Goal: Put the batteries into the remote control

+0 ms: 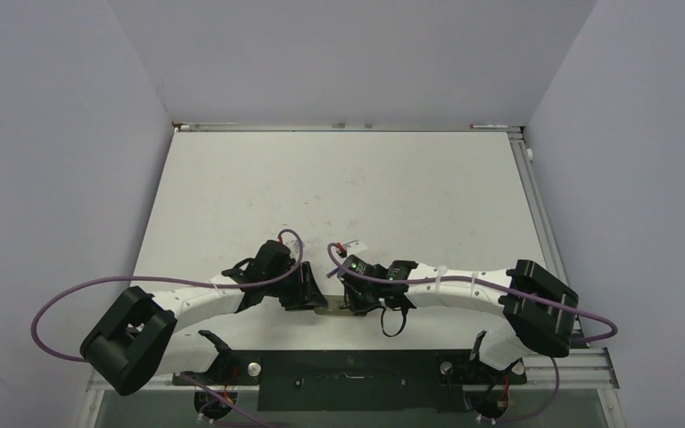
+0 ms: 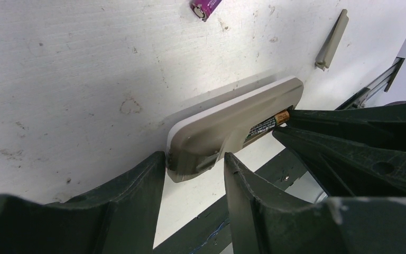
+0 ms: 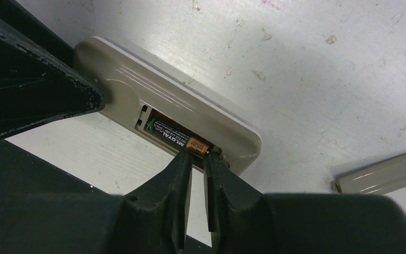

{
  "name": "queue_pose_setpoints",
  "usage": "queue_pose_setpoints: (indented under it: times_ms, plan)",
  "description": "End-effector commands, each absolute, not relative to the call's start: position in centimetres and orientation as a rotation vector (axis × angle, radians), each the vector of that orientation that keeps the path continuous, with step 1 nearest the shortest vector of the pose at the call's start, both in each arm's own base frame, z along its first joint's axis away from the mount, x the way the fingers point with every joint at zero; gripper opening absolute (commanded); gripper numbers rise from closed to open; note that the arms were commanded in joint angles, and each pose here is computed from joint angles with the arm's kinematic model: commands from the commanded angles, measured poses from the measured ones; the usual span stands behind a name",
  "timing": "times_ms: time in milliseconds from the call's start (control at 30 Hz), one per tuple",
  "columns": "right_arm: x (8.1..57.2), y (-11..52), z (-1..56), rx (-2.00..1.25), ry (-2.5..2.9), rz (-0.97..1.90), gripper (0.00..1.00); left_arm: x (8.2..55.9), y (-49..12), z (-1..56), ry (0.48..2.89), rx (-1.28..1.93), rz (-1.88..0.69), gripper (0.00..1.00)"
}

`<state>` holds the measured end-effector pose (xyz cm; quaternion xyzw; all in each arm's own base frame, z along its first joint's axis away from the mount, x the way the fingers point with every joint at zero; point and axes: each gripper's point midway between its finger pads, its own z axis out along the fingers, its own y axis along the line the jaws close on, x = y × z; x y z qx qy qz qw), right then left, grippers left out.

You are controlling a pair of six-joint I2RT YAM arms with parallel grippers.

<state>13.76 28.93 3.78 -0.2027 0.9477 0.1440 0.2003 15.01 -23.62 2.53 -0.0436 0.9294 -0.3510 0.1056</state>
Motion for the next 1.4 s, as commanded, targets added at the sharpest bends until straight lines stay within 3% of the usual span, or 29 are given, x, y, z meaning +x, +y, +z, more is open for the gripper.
queue_pose_setpoints:
  times_ms: [0,433,1367]
  plan:
    - [13.2,31.4,5.3,-0.596,2.619,0.500,0.16,15.6,-24.2,2.7,2.718,-0.126,-1.042,0.42]
    - [12.5,32.4,5.6,-0.625,2.632,0.506,0.14,15.5,-24.2,2.1,2.741,-0.149,-1.022,0.32]
    - [9.5,34.2,5.8,-0.746,2.711,0.561,0.09,15.9,-24.5,1.7,2.731,-0.160,-1.016,0.26]
